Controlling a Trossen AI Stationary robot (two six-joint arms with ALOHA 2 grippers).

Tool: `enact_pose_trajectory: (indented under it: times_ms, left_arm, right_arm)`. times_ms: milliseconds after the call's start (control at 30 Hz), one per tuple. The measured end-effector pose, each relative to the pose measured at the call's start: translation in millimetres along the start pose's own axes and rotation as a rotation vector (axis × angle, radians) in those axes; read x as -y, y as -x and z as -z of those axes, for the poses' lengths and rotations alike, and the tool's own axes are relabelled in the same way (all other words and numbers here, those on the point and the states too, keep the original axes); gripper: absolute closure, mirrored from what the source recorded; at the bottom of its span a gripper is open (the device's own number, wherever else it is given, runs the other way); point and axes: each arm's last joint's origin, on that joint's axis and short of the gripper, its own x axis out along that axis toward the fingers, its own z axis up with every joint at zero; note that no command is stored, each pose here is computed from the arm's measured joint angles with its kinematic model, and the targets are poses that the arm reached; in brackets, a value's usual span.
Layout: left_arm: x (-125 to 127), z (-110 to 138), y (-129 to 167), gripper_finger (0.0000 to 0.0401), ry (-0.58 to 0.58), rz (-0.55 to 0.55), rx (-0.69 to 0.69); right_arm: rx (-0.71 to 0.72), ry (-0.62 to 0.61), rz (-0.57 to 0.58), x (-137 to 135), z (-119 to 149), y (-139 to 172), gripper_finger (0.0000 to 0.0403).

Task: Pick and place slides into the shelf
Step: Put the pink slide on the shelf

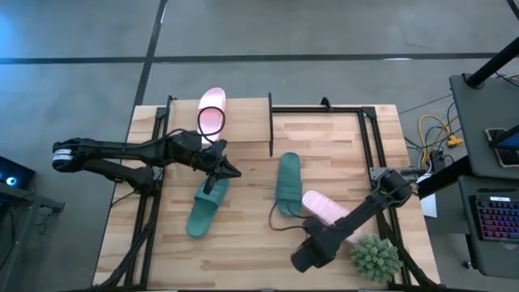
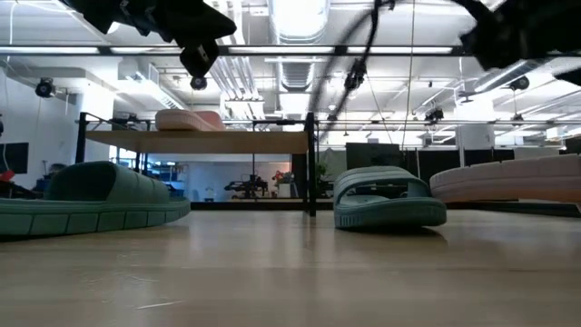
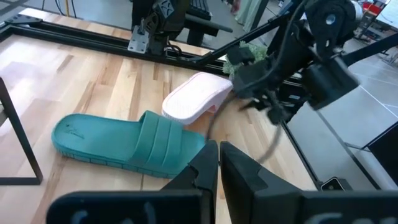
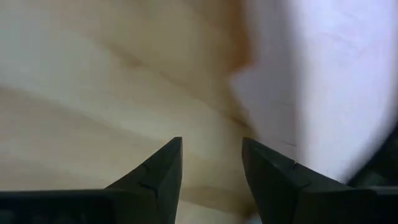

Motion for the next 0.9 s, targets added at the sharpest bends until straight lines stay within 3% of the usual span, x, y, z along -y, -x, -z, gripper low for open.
enact_pose_trajectory:
  times_ms: [133, 633, 900]
  left_arm:
    - [0, 0, 0, 0.0397, 0.000, 0.000, 0.001]
    - [0, 0, 0, 0.0397, -0.029, -0.008, -0.001]
    - [-1, 2, 0, 0.0397, -0.028, -0.011, -0.008]
  right_arm:
    - [0.023, -0.110, 0.172, 15, -2, 0, 0.0255]
    - [0.047, -0.147, 0.254, 24, -11, -21, 0.0260]
    - [0.092, -0.001, 0.257, 24, -15, -23, 0.0257]
